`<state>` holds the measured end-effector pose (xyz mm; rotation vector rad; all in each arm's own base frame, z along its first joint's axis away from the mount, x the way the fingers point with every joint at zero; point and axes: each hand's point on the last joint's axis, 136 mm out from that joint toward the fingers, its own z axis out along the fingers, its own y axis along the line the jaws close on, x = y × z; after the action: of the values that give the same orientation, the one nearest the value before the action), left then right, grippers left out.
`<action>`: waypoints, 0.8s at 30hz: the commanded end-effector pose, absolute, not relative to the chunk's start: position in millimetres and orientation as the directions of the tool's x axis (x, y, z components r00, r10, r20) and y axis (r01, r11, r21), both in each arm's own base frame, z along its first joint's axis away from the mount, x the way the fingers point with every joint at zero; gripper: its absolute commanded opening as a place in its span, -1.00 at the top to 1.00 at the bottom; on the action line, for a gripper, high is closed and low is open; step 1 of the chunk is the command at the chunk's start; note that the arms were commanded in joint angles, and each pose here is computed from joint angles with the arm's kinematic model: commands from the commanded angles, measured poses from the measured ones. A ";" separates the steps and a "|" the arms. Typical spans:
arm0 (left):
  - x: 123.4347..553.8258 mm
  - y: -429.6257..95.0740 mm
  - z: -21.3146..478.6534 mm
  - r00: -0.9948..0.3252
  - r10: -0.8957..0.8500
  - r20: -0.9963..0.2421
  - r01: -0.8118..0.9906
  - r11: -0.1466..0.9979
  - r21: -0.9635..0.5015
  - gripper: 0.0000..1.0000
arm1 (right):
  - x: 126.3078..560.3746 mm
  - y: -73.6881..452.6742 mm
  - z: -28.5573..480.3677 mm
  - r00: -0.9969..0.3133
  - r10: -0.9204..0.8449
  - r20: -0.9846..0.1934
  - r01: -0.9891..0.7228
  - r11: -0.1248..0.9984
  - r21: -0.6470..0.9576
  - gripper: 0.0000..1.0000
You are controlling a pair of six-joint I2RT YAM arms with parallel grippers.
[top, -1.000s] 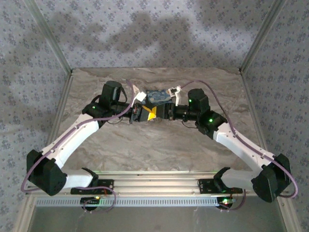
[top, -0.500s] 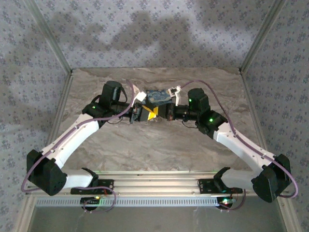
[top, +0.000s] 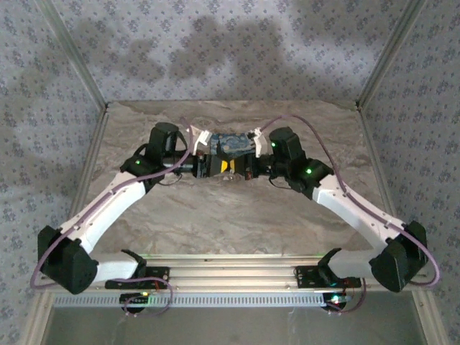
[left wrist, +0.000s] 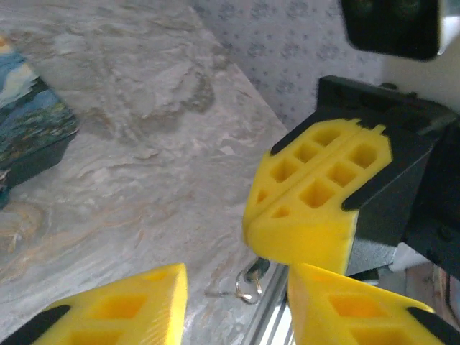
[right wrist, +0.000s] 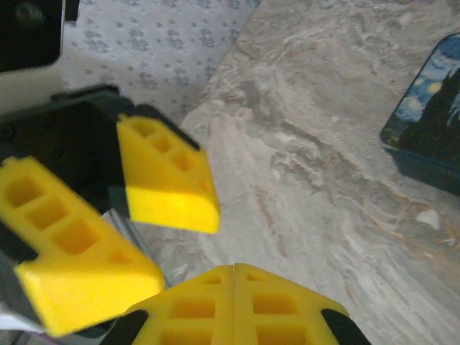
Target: Unlock a padlock with a key
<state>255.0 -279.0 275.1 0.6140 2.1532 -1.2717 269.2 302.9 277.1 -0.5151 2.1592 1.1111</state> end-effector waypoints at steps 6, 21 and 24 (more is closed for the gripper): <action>241.3 -247.4 249.2 -0.740 0.043 -0.671 0.577 0.552 -0.602 -0.06 | 279.2 303.7 259.9 -0.646 -0.194 -0.738 -0.661 0.626 0.414 1.00; 224.6 -255.0 245.4 -0.765 -0.074 -0.640 0.566 0.398 -0.722 0.15 | 254.6 326.4 229.6 -0.665 -0.244 -0.706 -0.690 0.564 0.455 1.00; 223.1 -254.2 250.8 -0.750 -0.108 -0.652 0.578 0.371 -0.727 0.20 | 250.7 329.9 228.5 -0.670 -0.244 -0.701 -0.693 0.545 0.472 1.00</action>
<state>223.1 -251.8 221.5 0.3863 2.1548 -1.3526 255.9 323.9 222.5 -0.7322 2.2441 0.9767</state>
